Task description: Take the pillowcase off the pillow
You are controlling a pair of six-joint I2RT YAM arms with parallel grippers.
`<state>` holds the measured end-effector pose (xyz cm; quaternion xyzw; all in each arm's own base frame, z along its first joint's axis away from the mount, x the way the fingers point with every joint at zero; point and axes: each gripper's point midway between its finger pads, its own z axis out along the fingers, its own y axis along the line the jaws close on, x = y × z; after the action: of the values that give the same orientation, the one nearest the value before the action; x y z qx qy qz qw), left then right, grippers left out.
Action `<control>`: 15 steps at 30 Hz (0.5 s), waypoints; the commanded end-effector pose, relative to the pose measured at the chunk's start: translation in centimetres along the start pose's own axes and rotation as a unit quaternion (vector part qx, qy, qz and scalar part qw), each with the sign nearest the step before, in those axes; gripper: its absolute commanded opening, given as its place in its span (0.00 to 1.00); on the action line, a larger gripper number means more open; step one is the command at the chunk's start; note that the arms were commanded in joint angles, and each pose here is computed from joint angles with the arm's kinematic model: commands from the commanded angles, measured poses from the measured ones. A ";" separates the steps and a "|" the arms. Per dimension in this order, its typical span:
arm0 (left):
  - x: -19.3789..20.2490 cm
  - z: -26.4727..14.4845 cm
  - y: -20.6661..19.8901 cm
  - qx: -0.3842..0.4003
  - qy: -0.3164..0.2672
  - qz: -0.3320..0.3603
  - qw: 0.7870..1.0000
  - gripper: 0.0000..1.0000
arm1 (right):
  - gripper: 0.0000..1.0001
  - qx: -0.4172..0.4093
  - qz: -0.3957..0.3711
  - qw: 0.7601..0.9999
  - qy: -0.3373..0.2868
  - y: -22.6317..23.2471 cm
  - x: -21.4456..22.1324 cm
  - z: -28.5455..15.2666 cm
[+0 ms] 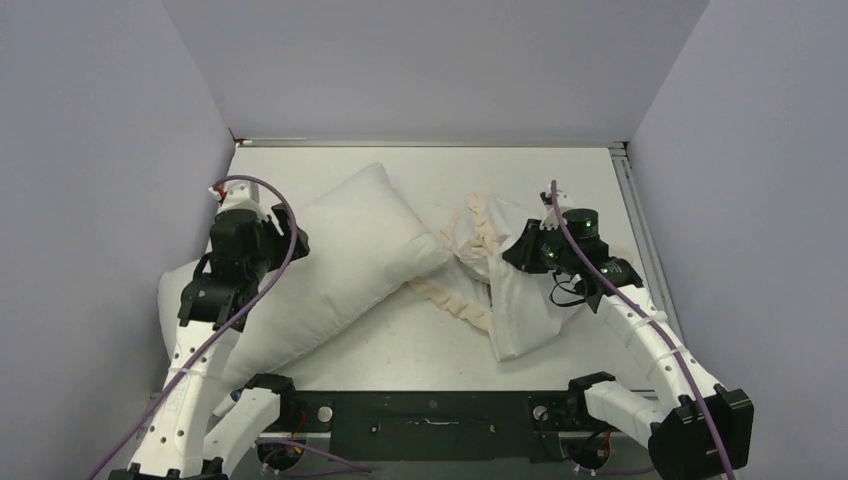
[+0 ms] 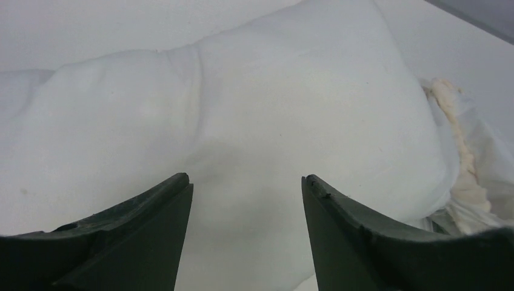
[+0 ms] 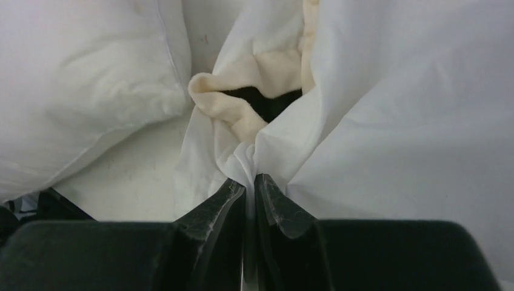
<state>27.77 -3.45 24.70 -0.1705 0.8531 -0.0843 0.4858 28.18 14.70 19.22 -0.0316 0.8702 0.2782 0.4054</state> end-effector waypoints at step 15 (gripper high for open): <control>-2.0 -11.2 1.5 0.077 -0.186 -0.038 0.979 0.93 | 0.62 -0.037 -0.082 0.992 0.087 2.8 4.8 -2.6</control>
<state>19.88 -2.91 30.53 -0.1579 0.7559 -0.1515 0.6171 21.13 17.60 12.50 -0.1097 0.9124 0.2995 0.2567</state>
